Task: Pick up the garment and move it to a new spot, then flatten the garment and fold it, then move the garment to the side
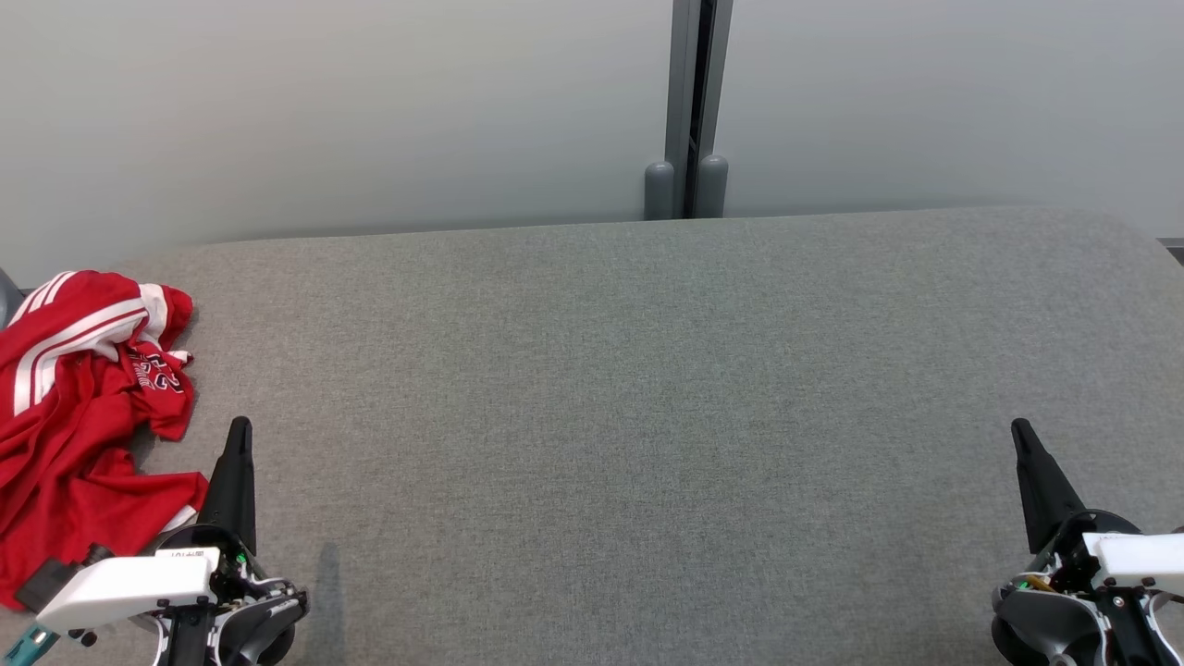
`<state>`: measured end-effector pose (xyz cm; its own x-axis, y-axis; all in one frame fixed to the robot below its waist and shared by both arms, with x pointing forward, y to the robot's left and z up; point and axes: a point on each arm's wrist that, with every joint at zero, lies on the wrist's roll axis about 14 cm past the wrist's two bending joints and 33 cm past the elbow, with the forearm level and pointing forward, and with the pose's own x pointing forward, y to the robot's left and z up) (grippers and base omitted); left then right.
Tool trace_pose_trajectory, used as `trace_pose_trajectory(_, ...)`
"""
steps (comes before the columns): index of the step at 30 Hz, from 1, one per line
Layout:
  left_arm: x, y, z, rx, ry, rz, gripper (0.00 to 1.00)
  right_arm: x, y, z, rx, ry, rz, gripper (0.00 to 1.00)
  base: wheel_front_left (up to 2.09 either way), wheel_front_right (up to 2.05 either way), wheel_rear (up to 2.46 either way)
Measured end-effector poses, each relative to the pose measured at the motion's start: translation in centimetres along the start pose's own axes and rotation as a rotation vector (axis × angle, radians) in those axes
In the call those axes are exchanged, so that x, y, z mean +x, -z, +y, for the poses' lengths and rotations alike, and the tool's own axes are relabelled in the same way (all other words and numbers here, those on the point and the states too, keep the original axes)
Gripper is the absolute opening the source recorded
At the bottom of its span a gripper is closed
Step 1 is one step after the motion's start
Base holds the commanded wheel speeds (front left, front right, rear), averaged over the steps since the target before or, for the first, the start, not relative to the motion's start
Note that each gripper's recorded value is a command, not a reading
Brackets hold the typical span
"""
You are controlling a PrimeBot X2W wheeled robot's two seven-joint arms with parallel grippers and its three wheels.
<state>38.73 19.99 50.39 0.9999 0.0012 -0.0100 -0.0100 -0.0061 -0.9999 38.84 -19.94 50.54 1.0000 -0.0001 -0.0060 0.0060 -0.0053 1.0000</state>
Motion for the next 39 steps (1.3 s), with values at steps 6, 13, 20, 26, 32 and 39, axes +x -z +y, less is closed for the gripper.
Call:
trace_pose_trajectory(6, 0.00, 0.00, 0.00, 0.000, 0.000, 0.000, 0.00, 0.00, 0.00, 0.00, 0.000, 0.000, 0.000, 0.00, 0.00, 0.00, 0.00)
trace_pose_trajectory(13, 0.00, 0.00, 0.00, 0.000, 0.000, 0.000, 0.00, 0.00, 0.00, 0.00, 0.000, 0.000, 0.000, 0.00, 0.00, 0.00, 0.00)
trace_pose_trajectory(20, 0.00, 0.00, 0.00, 0.000, 0.000, 0.000, 0.00, 0.00, 0.00, 0.00, 0.000, 0.000, 0.000, 0.00, 0.00, 0.00, 0.00)
trace_pose_trajectory(26, 0.00, 0.00, 0.00, 0.000, 0.000, 0.000, 0.00, 0.00, 0.00, 0.00, 0.000, 0.000, 0.000, 0.00, 0.00, 0.00, 0.00)
trace_pose_trajectory(32, 0.00, 0.00, 0.00, 0.000, 0.000, 0.000, 0.00, 0.00, 0.00, 0.00, 0.000, 0.000, 0.000, 0.00, 0.00, 0.00, 0.00)
trace_pose_trajectory(39, 0.00, 0.00, 0.00, 0.000, 0.000, 0.000, 0.00, 0.00, 0.00, 0.00, 0.000, 0.000, 0.000, 0.00, 0.00, 0.00, 0.00)
